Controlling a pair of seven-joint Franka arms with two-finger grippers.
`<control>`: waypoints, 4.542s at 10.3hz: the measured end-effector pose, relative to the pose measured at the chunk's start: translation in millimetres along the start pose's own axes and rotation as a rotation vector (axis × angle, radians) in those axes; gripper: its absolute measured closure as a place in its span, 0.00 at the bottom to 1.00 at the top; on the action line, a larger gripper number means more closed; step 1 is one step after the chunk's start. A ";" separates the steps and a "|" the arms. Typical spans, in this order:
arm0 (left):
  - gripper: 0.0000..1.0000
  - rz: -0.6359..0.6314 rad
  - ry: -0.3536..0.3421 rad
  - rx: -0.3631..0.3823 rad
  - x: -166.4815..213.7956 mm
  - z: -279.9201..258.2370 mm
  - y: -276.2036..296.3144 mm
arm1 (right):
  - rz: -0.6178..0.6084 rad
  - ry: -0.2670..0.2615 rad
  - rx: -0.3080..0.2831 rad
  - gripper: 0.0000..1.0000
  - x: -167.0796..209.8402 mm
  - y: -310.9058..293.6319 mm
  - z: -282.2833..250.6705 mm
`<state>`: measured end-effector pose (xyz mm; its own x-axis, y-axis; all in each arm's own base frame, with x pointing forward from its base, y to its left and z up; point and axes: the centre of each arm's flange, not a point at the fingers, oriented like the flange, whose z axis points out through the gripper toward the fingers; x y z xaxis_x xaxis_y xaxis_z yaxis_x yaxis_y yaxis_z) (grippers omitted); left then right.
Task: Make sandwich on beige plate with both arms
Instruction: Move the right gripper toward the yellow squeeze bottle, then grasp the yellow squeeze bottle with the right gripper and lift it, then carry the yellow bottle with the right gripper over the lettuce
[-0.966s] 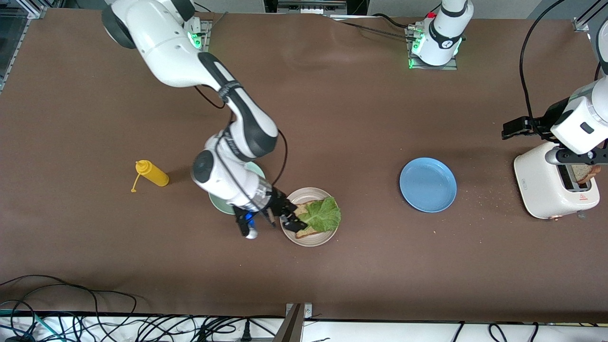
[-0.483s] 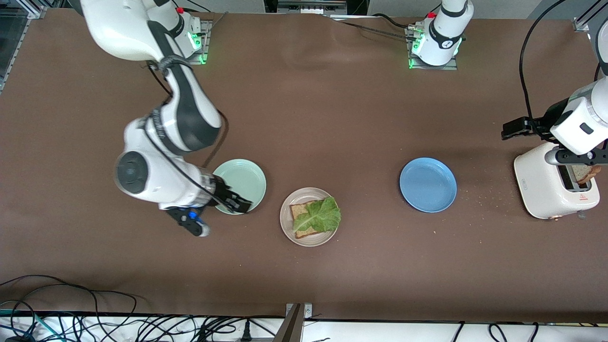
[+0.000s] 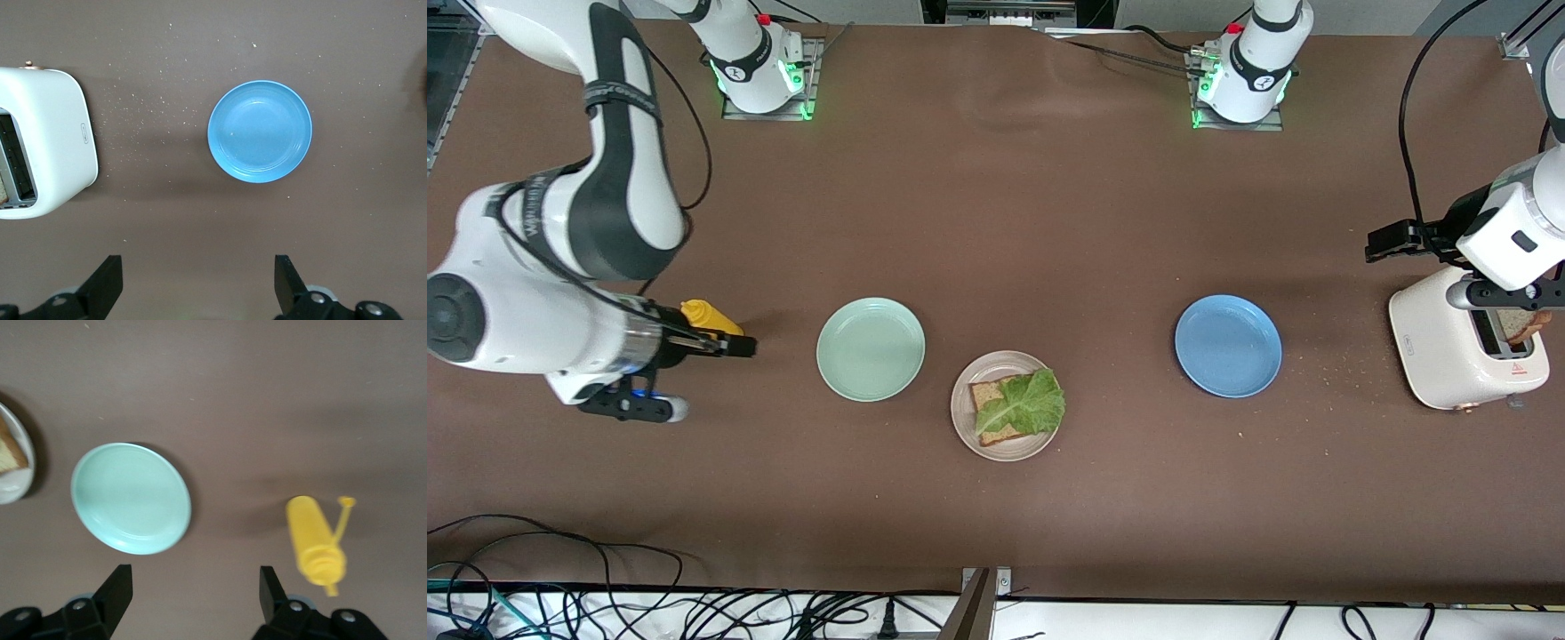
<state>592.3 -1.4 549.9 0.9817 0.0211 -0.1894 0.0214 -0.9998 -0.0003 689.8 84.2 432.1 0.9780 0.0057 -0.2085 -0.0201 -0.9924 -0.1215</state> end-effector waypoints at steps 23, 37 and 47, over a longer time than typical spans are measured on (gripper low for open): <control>0.00 0.001 0.000 0.000 0.3 0.4 0.7 | -1.351 0.561 0.343 0.00 -57.3 220.2 239.9; 0.00 0.001 0.000 0.000 0.4 0.4 0.9 | -1.327 0.251 -0.104 0.85 1.3 -80.8 165.3; 0.00 0.001 0.000 0.000 0.6 0.7 0.9 | -1.103 0.007 -0.821 0.89 -41.7 -312.5 224.5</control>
<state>592.8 -2.3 549.1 0.9816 0.0196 -0.1898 0.0199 -0.9998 -0.0003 608.7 421.7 260.8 0.4082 0.8326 -0.3743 0.8853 -0.2611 0.3847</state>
